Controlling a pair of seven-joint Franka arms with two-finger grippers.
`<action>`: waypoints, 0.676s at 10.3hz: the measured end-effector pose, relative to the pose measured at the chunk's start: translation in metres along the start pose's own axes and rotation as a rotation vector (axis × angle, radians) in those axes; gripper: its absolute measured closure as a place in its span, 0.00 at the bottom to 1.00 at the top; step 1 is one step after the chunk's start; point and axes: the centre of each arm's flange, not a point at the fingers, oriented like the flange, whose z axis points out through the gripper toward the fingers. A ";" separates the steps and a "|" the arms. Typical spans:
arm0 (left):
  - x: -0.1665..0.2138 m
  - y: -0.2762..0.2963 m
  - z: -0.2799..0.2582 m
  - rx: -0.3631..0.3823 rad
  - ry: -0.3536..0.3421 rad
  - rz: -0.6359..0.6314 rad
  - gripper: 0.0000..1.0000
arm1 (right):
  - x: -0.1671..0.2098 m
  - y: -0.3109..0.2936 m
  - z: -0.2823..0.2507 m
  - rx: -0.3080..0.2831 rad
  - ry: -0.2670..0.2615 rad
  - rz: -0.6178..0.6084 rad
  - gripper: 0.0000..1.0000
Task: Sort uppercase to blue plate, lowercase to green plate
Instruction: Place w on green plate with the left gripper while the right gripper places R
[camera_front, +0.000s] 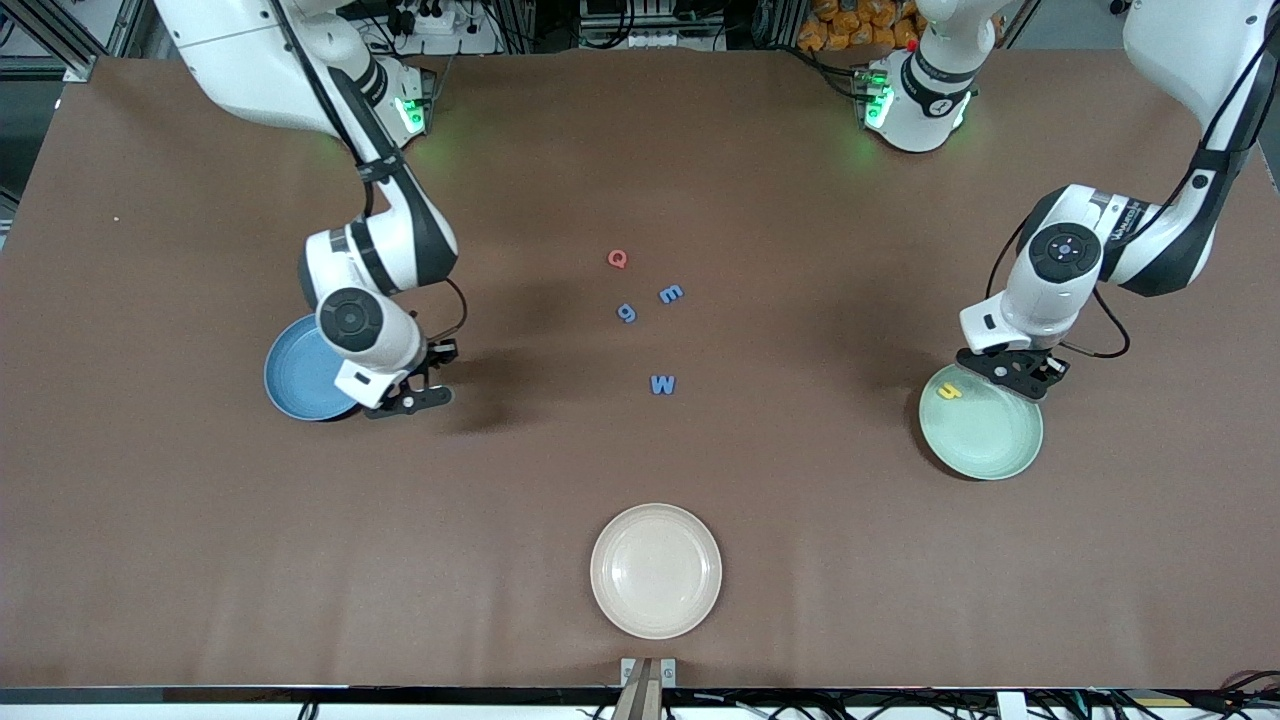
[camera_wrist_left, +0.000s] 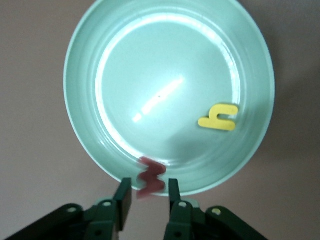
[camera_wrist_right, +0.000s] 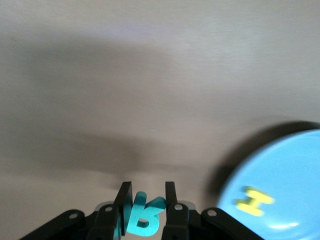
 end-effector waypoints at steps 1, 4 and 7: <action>0.003 -0.002 -0.002 0.004 0.006 -0.002 0.58 | -0.001 0.027 -0.001 -0.008 -0.003 -0.046 0.68; 0.011 -0.003 -0.008 -0.021 0.023 -0.043 0.19 | -0.015 0.121 0.002 -0.030 -0.018 -0.158 0.67; 0.048 0.048 -0.033 -0.092 0.074 -0.087 0.00 | -0.022 0.145 0.011 -0.041 0.003 -0.234 0.59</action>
